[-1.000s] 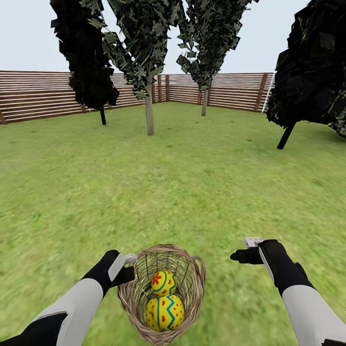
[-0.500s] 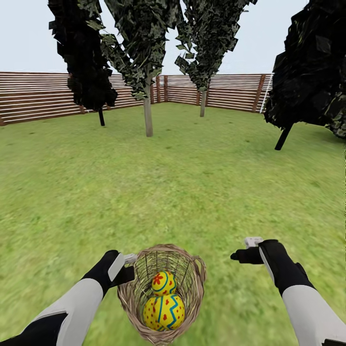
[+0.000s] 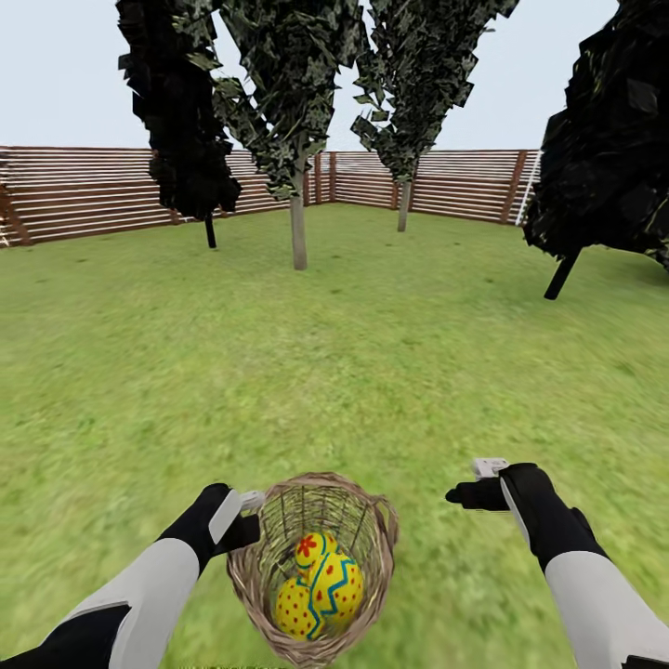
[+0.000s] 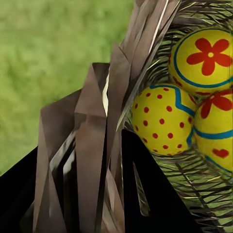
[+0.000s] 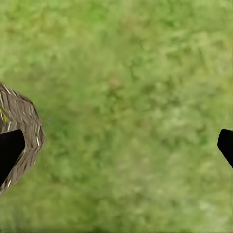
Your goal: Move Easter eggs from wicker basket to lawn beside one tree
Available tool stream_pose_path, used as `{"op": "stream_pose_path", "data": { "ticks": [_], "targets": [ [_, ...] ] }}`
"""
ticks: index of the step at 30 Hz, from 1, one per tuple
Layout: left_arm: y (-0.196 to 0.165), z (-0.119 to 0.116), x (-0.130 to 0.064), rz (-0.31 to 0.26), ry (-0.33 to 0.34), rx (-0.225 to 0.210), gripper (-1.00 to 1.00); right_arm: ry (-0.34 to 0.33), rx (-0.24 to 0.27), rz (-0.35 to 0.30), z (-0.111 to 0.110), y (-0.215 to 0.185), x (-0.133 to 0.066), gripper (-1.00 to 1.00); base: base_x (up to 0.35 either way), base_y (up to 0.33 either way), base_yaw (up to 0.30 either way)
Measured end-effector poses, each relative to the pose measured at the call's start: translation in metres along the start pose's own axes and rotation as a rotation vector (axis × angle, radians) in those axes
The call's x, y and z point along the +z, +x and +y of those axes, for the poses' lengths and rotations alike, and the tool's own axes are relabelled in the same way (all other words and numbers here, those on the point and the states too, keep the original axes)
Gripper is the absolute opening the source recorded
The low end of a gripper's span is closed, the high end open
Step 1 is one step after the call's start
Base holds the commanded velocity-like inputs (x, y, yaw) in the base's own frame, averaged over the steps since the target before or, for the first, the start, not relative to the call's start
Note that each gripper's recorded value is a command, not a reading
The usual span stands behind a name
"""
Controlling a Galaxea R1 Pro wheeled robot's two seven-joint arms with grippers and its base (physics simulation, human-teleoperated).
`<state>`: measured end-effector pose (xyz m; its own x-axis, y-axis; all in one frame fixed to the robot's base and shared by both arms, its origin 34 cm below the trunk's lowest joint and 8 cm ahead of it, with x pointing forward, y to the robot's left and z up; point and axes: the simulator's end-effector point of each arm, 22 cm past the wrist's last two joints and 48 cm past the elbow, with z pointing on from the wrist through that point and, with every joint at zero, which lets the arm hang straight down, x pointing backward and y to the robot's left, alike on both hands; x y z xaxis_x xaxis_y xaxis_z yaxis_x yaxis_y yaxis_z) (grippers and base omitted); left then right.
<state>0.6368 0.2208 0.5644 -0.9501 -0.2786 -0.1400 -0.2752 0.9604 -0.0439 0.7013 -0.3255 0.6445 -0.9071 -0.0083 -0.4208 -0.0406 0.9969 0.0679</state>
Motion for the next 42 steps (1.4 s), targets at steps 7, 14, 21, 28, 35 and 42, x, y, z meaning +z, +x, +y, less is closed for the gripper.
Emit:
{"op": "stream_pose_path", "data": {
  "ticks": [7,14,21,28,35,42],
  "targets": [
    [-0.002,-0.001,-0.012,0.0,0.002,-0.002,-1.0,-0.001,-0.005,-0.011,0.001,-0.008,-0.01,1.0,0.0,0.0,0.298],
    [-0.005,-0.002,-0.024,0.001,0.004,-0.004,-1.0,-0.001,-0.005,-0.011,0.002,-0.014,-0.021,1.0,0.0,0.0,0.298],
    [-0.007,-0.004,-0.031,0.0,0.009,-0.011,-1.0,-0.004,-0.004,-0.001,0.002,-0.012,-0.024,1.0,0.0,0.0,0.049],
    [-0.006,-0.002,-0.031,0.0,0.005,-0.008,-1.0,-0.005,-0.005,0.003,0.003,-0.01,-0.024,1.0,0.185,0.0,0.0],
    [-0.006,-0.002,-0.031,0.0,0.005,-0.007,-1.0,-0.006,-0.005,0.003,0.004,-0.01,-0.024,1.0,0.328,0.0,0.0],
    [-0.006,-0.002,-0.031,0.0,0.006,-0.008,-1.0,-0.007,-0.005,0.001,0.004,-0.01,-0.024,1.0,0.328,0.0,0.0]
  ]
}}
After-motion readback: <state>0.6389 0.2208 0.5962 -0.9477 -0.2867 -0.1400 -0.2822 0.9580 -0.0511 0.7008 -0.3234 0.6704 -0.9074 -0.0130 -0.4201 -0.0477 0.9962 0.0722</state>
